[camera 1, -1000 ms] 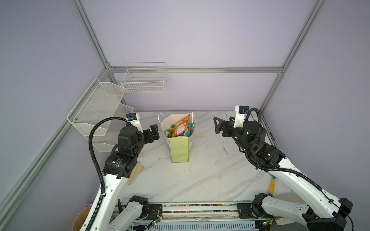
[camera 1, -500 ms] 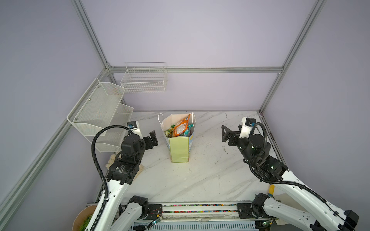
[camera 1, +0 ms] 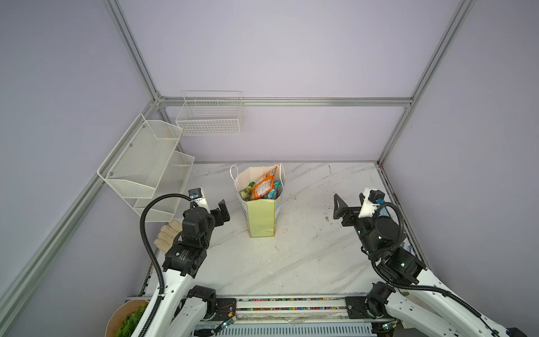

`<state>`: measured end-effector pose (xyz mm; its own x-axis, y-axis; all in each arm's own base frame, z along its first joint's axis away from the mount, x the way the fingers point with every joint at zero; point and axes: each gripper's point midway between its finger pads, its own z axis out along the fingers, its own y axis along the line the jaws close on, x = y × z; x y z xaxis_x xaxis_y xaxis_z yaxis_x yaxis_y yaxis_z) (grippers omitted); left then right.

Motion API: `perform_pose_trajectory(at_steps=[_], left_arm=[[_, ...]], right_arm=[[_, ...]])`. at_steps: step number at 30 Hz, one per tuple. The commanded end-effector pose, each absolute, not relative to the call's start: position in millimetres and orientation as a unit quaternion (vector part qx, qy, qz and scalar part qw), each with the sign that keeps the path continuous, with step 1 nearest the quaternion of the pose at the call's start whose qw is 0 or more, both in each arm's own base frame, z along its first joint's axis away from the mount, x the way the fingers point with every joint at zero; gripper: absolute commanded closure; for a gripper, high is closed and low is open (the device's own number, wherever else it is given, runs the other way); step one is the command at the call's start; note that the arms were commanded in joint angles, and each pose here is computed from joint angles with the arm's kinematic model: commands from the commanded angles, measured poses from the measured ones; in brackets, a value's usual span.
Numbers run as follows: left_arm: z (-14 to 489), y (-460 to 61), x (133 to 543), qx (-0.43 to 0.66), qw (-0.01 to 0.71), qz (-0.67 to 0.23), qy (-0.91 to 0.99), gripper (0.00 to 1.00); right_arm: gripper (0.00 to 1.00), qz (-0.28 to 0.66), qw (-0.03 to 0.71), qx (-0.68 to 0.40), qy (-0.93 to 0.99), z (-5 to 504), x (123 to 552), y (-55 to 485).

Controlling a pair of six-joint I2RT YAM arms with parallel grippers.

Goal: Place the snacks into the paper bag
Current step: Reset both arms

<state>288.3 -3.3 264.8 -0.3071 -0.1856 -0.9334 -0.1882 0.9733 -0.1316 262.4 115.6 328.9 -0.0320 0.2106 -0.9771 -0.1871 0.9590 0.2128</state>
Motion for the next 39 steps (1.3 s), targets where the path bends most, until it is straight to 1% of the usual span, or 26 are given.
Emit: perform_pose_trajectory(at_steps=[1, 7, 11, 14, 21, 25, 30, 33, 35, 39], left_arm=[[265, 5, 289, -0.126, 0.599, 0.021, 0.791, 0.03], [250, 11, 287, -0.142, 0.594, 0.037, 0.791, 0.00], [238, 7, 290, -0.140, 0.595, 0.042, 0.790, 0.00], [228, 5, 291, -0.135, 0.592, 0.065, 0.792, 0.00], [203, 0, 292, -0.122, 0.578, 0.108, 0.799, 0.00], [193, 7, 290, -0.126, 0.572, 0.142, 0.798, 0.00], [179, 12, 289, -0.131, 0.560, 0.167, 0.800, 0.00], [179, 13, 289, -0.133, 0.559, 0.179, 0.799, 0.00], [181, 14, 289, -0.135, 0.560, 0.184, 0.796, 0.00], [180, 20, 285, -0.137, 0.559, 0.204, 0.792, 0.00]], right_arm=[[0.03, 0.126, 0.720, 0.030, 0.682, 333, 257, 100], [0.03, 0.086, 0.710, 0.088, 0.694, 311, 257, 75], [0.03, 0.062, 0.690, 0.134, 0.709, 281, 260, 62], [0.04, 0.040, 0.681, 0.173, 0.710, 263, 261, 51], [0.04, -0.008, 0.676, 0.154, 0.720, 246, 260, 45], [0.05, -0.008, 0.686, 0.131, 0.716, 239, 256, 46], [0.05, -0.026, 0.687, 0.129, 0.715, 225, 255, 41], [0.05, -0.032, 0.685, 0.133, 0.716, 220, 256, 40], [0.03, -0.040, 0.682, 0.133, 0.718, 214, 257, 40], [0.03, -0.061, 0.682, 0.137, 0.716, 199, 259, 37]])
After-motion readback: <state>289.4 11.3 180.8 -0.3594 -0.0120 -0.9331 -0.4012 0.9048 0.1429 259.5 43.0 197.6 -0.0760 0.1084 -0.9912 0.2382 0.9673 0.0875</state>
